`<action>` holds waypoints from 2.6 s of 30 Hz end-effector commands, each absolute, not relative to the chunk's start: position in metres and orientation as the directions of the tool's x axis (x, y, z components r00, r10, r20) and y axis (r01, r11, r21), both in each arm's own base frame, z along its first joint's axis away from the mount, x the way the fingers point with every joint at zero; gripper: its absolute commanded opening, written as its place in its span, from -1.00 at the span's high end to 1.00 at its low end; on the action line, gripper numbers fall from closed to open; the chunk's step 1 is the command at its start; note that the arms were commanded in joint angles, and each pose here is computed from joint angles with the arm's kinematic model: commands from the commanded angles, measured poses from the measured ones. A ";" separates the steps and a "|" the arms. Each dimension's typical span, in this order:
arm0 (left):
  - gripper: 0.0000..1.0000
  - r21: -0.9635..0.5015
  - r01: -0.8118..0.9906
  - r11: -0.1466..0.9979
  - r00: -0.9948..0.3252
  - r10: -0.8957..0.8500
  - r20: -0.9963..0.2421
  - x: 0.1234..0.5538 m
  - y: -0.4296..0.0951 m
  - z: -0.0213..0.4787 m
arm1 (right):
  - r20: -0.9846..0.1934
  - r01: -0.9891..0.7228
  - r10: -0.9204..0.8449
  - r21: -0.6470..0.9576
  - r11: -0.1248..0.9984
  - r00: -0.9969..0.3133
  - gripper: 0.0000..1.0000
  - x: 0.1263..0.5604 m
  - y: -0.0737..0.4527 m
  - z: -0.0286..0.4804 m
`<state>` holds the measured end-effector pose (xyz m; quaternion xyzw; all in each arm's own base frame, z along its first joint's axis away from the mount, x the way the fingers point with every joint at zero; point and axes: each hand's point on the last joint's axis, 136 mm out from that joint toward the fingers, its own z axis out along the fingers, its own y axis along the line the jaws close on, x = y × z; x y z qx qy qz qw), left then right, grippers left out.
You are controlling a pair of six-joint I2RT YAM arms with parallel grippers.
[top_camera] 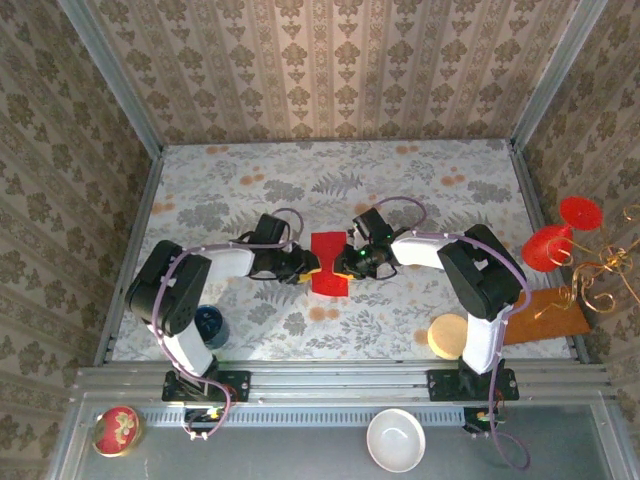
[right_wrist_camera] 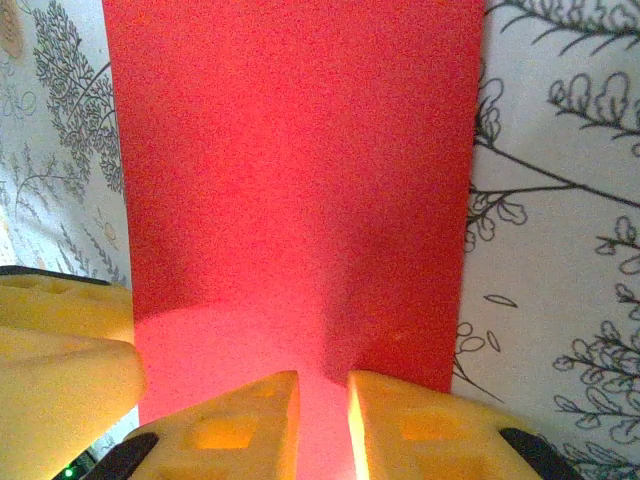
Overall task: Fold a paper plane with a square sheet of paper (pick it up from the middle)
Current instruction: Third fold the triangle at the center of the table.
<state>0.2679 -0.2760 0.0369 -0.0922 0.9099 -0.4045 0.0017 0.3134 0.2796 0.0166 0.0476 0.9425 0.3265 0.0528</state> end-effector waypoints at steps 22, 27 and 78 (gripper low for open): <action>0.96 -0.735 -0.207 0.646 -0.976 -0.185 0.112 0.274 -0.276 0.037 | -0.293 -0.128 0.089 0.645 0.754 -0.952 0.16 0.321 0.269 0.064; 0.97 -0.750 -0.220 0.624 -0.971 -0.212 0.109 0.276 -0.278 0.050 | -0.492 -0.304 -0.010 0.523 0.796 -0.871 -0.07 0.316 0.254 0.076; 0.96 -0.732 -0.278 0.621 -0.956 -0.256 0.146 0.272 -0.286 0.060 | -0.805 -0.833 -0.589 -0.277 0.479 -0.071 0.49 0.274 0.319 0.062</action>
